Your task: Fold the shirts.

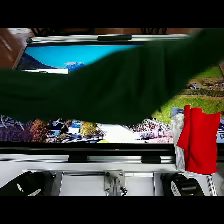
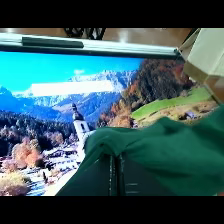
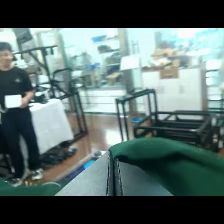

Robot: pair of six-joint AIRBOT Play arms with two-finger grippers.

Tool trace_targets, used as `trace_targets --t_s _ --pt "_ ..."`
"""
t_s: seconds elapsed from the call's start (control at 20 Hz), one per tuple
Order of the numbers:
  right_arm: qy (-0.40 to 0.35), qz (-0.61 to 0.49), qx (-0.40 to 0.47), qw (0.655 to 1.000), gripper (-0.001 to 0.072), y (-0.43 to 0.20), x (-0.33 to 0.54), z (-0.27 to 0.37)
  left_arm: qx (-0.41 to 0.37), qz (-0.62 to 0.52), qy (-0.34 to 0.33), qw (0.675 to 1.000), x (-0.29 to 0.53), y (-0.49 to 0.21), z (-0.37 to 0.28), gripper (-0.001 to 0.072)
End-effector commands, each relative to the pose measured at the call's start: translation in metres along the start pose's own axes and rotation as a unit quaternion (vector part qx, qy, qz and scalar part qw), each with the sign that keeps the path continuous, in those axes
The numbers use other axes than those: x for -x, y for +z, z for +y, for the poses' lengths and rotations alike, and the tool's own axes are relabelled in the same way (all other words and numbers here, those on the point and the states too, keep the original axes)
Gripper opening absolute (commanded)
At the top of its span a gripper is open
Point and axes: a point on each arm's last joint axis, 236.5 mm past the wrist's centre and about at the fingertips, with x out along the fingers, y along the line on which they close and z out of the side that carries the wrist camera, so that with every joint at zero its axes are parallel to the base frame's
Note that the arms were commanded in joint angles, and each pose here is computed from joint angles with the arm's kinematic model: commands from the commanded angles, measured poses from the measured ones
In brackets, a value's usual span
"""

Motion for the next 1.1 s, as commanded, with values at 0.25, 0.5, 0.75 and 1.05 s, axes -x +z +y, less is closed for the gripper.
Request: trace_targets --t_s 0.25,0.5,0.75,1.05 --pt "-0.134 0.267 -0.007 0.954 0.0076 -0.120 0.040 -0.060 -0.048 0.124 0.138 0.982 -0.034 -0.069 0.058 0.0032" --pt "-0.153 0.514 -0.146 0.832 0.0076 -0.292 0.045 -0.099 -0.143 0.164 0.273 0.937 -0.103 -0.112 0.114 0.0032" --pt "-0.183 0.511 -0.289 0.789 0.0076 -0.430 -0.011 -0.145 -0.066 0.222 0.276 0.933 -0.222 -0.181 0.150 0.0033" --pt "-0.244 0.416 -0.430 0.763 0.0076 -0.507 -0.078 -0.197 0.060 0.302 0.263 0.914 -0.312 -0.264 0.181 0.0036"
